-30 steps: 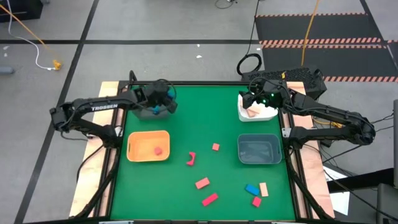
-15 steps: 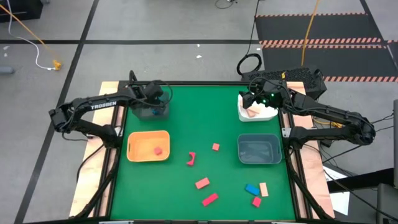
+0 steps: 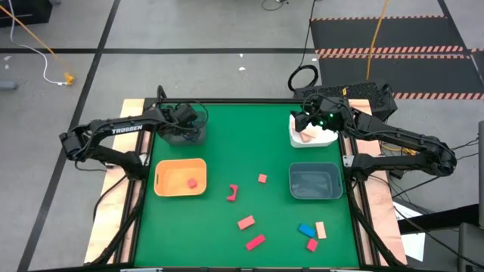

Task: Sort & place blocks by color
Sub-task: Put the left blue block into the black bin, then put the light brown block into the white bin

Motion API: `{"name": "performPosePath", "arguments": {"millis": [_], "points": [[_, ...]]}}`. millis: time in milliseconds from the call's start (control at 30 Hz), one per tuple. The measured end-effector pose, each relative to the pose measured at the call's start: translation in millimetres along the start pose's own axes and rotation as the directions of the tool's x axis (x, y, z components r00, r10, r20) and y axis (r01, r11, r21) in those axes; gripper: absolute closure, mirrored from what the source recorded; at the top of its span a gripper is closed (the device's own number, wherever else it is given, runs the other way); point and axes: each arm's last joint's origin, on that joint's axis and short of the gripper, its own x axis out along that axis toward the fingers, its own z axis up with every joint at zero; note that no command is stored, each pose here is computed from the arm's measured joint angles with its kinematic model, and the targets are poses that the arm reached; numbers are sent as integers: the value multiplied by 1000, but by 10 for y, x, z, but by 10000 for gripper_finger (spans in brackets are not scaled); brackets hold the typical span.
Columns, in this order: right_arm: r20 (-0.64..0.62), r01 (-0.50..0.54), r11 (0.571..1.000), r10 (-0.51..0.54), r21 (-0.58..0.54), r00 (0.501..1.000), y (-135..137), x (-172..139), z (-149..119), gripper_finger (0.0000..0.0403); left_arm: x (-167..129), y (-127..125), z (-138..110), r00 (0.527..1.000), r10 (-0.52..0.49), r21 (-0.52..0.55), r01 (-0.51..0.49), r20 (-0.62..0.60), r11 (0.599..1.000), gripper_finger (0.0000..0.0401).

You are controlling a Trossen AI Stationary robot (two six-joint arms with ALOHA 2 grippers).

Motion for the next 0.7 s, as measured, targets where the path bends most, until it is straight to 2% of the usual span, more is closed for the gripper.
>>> {"name": "performPosePath", "arguments": {"millis": [167, 333, 433, 533, 700], "points": [[0, 0, 1000, 0, 0, 1000, 0, 0, 0, 149, -33, -14, -1, 1000, -28, -16, 28, 11, 999, 186], [0, 0, 1000, 0, 0, 1000, 0, 0, 0, 149, -241, -71, 33, 978, -160, 34, 157, 131, 987, 171], [0, 0, 1000, 0, 0, 1000, 0, 0, 0, 149, -426, -151, 94, 920, -285, 100, 268, 267, 958, 170], [0, 0, 1000, 0, 0, 1000, 0, 0, 0, 149, -605, -241, 139, 834, -398, 192, 350, 381, 917, 169], [0, 0, 1000, 0, 0, 1000, 0, 0, 0, 149, -795, -332, 117, 746, -485, 258, 411, 457, 874, 169]]}}
